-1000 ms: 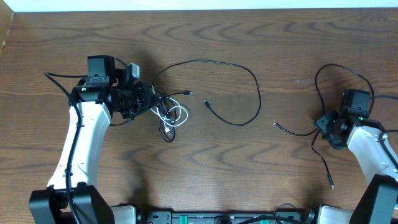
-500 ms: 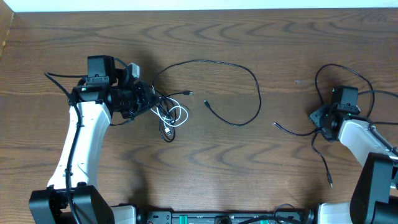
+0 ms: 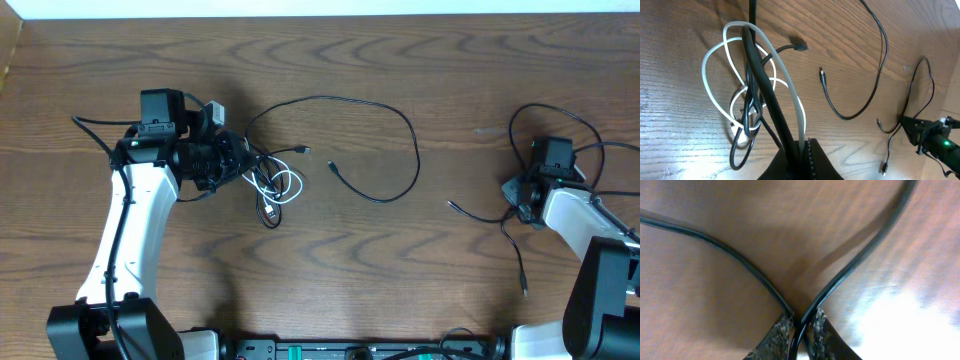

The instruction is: Untangle cables

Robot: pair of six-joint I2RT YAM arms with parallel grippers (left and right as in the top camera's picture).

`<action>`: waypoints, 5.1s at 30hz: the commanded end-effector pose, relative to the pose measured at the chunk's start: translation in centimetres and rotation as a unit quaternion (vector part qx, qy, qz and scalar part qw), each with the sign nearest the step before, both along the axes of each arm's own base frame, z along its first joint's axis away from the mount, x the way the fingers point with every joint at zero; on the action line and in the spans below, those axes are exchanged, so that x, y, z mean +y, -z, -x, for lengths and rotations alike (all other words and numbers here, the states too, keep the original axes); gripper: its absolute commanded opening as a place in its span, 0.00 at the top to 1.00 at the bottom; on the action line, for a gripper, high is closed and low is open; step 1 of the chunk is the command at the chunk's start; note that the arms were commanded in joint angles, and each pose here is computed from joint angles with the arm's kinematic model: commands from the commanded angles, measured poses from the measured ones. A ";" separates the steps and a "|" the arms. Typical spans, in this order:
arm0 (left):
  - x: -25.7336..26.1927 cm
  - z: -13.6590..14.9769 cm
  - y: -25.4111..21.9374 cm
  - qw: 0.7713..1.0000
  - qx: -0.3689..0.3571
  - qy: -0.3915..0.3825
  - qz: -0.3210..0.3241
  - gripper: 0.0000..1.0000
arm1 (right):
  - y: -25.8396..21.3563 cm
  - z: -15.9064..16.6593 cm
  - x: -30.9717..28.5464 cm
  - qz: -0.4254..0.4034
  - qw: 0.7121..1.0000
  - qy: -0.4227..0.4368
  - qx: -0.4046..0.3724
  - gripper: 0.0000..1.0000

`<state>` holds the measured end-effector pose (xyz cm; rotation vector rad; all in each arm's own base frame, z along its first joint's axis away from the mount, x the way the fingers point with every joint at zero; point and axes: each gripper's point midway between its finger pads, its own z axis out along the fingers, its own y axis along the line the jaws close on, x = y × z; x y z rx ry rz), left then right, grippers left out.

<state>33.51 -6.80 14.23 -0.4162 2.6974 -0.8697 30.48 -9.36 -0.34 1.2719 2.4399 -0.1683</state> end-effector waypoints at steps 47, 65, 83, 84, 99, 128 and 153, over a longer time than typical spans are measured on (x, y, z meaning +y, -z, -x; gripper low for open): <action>-0.6 -0.4 -1.4 1.000 -0.018 0.010 0.016 0.92 | -12.3 -3.3 -8.4 0.063 0.993 -0.101 0.028 0.99; -0.6 -0.4 -1.4 1.000 -0.017 0.010 0.016 0.93 | -17.7 0.2 -20.4 0.221 0.970 0.096 0.020 0.99; -0.6 -0.4 -1.4 1.000 -0.017 0.010 0.016 0.93 | -10.9 -4.5 -8.2 -0.047 0.989 -0.138 -0.009 0.46; -0.6 -0.4 -1.4 1.000 -0.017 0.010 0.016 0.93 | -10.4 -3.7 -6.8 -0.070 0.988 -0.136 0.013 0.46; -0.6 0.0 -1.2 1.000 -0.008 0.010 0.017 0.92 | -3.0 3.3 -3.9 -0.042 0.989 0.018 0.142 0.42; -1.0 0.0 -1.5 0.999 -0.009 0.015 0.029 0.93 | -4.9 4.3 -15.0 0.028 0.986 0.150 0.062 0.99; -1.3 0.1 -1.5 0.999 -0.010 0.021 0.029 0.93 | -14.1 -9.3 12.8 -0.245 0.822 -0.482 -0.179 0.31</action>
